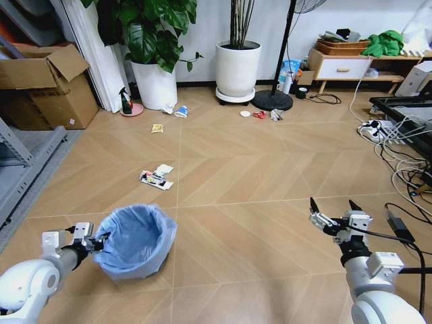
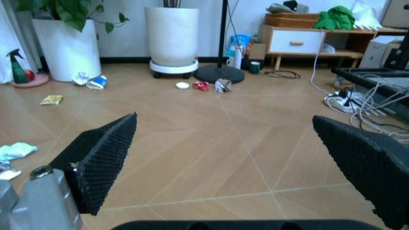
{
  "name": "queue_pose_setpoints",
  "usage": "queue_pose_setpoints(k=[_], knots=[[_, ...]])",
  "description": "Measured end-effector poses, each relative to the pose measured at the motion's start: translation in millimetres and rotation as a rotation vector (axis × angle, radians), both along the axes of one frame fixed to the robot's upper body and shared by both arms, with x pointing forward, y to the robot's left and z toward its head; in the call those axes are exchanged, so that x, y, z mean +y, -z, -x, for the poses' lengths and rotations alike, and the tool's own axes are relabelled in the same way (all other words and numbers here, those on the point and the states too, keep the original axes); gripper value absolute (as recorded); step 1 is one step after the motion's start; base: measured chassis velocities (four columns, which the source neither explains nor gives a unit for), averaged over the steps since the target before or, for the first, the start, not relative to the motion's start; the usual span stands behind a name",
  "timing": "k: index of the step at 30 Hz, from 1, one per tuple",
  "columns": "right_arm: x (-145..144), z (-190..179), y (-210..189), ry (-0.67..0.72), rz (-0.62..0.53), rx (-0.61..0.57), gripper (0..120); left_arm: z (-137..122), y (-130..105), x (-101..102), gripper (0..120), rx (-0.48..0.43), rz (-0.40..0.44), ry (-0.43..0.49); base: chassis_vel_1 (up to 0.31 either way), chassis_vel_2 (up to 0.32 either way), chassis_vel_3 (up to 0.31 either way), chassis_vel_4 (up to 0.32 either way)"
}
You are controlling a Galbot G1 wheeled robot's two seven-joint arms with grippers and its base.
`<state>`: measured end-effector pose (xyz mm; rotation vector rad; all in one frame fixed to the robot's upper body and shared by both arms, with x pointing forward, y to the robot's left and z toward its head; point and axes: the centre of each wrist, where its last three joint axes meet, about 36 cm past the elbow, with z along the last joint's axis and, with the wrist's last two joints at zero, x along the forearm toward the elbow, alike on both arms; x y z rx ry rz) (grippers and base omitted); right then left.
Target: Pick up the trash bin and place the garbage on the floor into it.
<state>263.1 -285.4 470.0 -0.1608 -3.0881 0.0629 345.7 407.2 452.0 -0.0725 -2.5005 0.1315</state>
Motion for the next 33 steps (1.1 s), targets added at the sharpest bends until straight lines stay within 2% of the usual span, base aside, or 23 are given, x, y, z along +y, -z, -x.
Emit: queue_pose_setpoints(k=[5,11,18,33], knots=[[0.9,0.5,-4.9,-0.004,0.001,-0.01,100,22.3,-12.1,-23.2,0,-0.085,0.021,-0.045,0.0,0.0,0.0,0.0],[1.1,1.7,-8.8,-0.004,0.008,-0.016,100,46.3,-20.7,-46.1,0,-0.198,-0.05,-0.106,0.0,0.0,0.0,0.0],[0.9,3.0,-12.4,-0.007,0.018,-0.016,100,62.4,-33.1,-54.6,0,-0.24,-0.049,-0.145,0.0,0.0,0.0,0.0],[2.3,5.2,-12.7,-0.008,0.019,-0.011,100,65.0,-42.9,-64.4,0,-0.268,-0.054,-0.111,0.0,0.0,0.0,0.0]])
